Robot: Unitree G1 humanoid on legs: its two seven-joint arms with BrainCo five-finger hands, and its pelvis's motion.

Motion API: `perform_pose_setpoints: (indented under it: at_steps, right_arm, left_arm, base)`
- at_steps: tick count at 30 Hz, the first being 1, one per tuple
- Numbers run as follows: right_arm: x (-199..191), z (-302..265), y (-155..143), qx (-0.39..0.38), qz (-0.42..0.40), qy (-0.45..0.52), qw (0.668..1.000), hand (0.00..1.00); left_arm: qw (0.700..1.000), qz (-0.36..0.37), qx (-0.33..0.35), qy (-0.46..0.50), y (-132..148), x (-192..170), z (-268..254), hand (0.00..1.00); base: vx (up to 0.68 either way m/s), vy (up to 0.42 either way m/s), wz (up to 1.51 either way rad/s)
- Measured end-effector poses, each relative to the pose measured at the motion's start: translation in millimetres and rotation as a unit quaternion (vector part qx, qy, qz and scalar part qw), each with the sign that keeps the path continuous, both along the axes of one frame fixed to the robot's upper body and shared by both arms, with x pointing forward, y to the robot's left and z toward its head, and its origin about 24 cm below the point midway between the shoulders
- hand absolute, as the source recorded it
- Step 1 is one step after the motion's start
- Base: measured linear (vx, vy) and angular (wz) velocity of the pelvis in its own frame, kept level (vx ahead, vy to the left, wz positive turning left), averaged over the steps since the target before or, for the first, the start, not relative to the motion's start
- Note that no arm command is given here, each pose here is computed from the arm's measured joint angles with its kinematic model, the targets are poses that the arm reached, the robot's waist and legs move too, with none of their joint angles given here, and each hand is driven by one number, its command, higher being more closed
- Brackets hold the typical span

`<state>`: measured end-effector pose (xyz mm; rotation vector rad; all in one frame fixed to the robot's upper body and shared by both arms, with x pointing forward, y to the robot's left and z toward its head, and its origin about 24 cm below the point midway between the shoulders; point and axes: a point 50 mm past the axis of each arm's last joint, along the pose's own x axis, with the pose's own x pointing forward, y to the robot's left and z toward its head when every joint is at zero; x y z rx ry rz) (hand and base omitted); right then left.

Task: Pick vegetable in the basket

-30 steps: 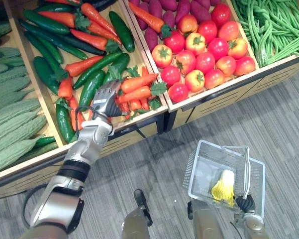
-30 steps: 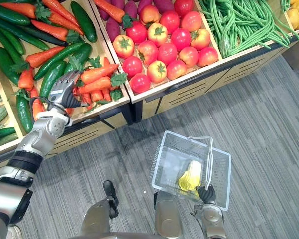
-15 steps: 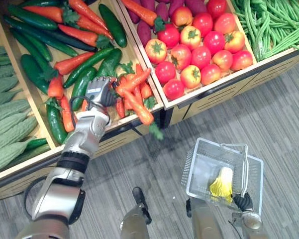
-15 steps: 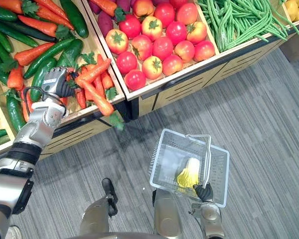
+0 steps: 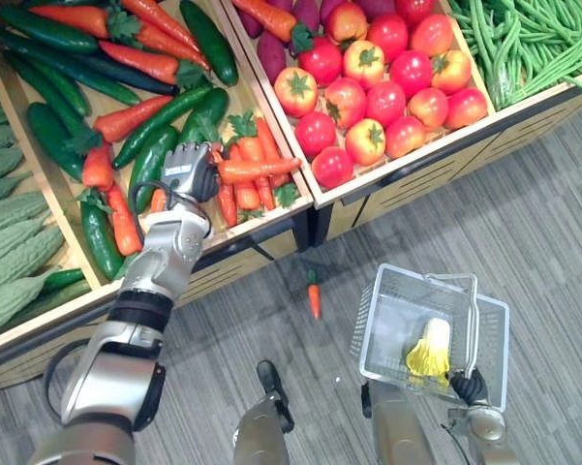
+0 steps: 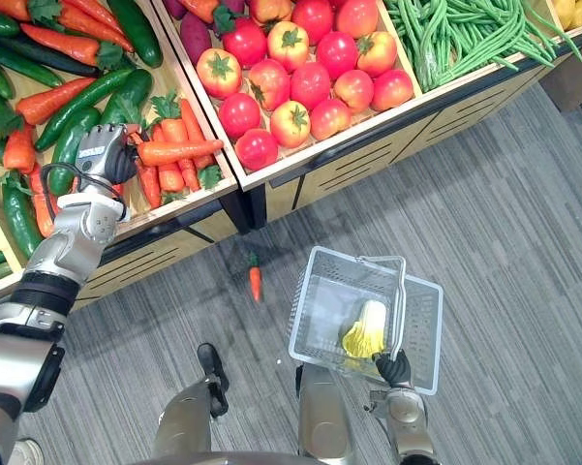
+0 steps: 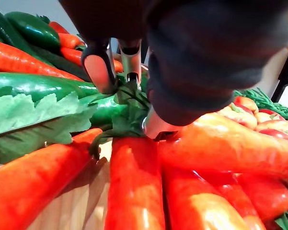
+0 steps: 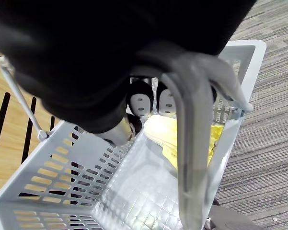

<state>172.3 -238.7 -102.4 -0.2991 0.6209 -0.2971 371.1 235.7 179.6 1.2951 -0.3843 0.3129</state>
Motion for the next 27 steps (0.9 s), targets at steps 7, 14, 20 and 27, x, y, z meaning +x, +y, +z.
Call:
perform_pose_setpoints:
  at_steps: [7,14,20,27]
  right_arm:
    - [-1.5,-1.7,0.5,0.001,0.0,0.005,1.0,1.0]
    - [-4.0,-4.4,1.2,0.004,0.0,0.015,1.0,1.0]
    - [-6.9,-7.3,2.3,0.009,-0.005,0.021,1.0,1.0]
    - [-18.4,-15.0,-1.7,0.006,-0.019,0.049,0.999,1.0]
  left_arm:
    - [0.998,0.045,-0.046,-0.012,11.7,-1.2,0.5,1.0]
    - [0.991,0.059,-0.077,-0.09,17.6,-10.0,30.1,1.0]
    - [0.983,0.061,-0.09,-0.149,20.7,-21.0,46.3,1.0]
    - [0.976,0.065,-0.095,-0.185,25.5,-34.9,49.2,1.0]
  base:
    - [-0.01,-0.005,0.01]
    - [-0.01,-0.008,0.04]
    - [-0.04,-0.016,0.04]
    - [-0.02,-0.021,-0.01]
